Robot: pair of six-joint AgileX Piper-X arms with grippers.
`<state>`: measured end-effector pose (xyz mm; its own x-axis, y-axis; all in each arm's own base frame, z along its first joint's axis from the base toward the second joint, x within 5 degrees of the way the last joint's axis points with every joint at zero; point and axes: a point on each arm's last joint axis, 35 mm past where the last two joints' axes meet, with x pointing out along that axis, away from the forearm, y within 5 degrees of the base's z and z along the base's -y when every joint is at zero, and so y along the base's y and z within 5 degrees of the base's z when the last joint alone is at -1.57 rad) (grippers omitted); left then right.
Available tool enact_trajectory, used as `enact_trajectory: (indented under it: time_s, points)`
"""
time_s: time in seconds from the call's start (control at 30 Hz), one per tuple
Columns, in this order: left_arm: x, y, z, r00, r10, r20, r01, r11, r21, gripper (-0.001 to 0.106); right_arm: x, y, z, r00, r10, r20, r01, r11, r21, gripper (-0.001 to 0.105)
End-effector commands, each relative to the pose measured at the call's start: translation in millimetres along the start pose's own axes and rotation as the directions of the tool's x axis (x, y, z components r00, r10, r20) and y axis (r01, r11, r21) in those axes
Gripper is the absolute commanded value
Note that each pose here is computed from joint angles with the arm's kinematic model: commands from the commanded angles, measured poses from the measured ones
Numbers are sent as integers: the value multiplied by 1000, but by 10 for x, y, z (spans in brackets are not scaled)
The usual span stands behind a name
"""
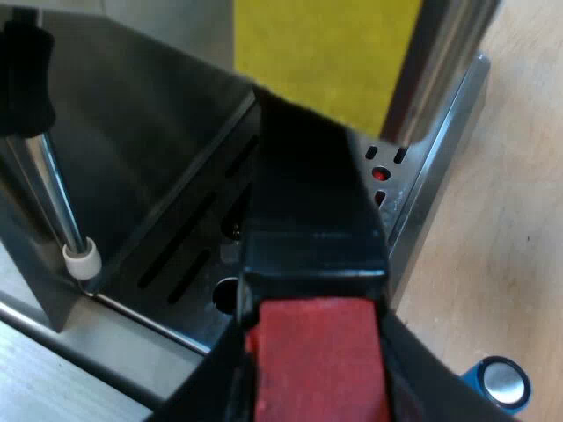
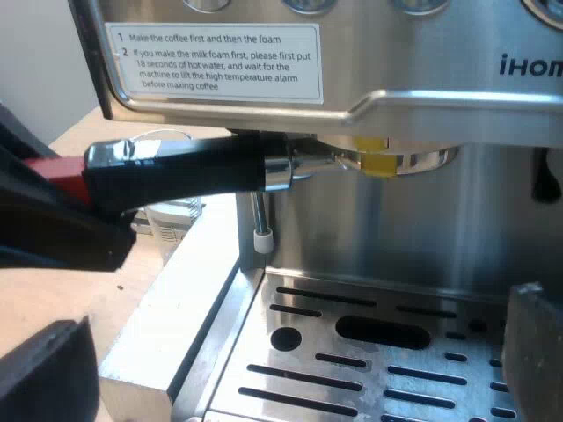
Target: Put the handle in the coffee machine
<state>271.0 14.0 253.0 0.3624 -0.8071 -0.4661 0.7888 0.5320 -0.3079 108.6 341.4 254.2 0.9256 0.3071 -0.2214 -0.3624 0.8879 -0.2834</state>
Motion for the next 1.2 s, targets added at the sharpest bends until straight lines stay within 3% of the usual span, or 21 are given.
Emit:
enact_trajectory:
  time_s: [0.03,0.43,0.6,0.7,0.8,0.9,1.2]
  points:
    - [-125,-87,351,976,-130,174,108,985,131,0,2,-19,12,1000,-1,1,1,1000,-10,94]
    - [-132,-100,353,977,-134,168,116,987,112,0,25,-37,12,1000,-9,-2,9,1000,-8,94]
    - [-132,-100,353,977,-134,168,116,987,114,0,123,-21,-83,999,-28,-27,27,999,-24,91]
    - [-132,-100,353,977,-134,168,116,987,114,0,180,8,-150,999,-36,-39,34,999,-38,73]
    - [-132,-100,353,977,-134,168,116,987,114,0,239,30,-218,998,-45,-54,43,998,-54,48]
    - [-132,-100,353,977,-134,168,116,987,114,0,313,36,-275,996,-60,-62,56,997,-57,35]
    - [-132,-100,353,977,-134,168,116,987,114,0,532,-37,-429,987,-115,-109,103,989,-108,33]
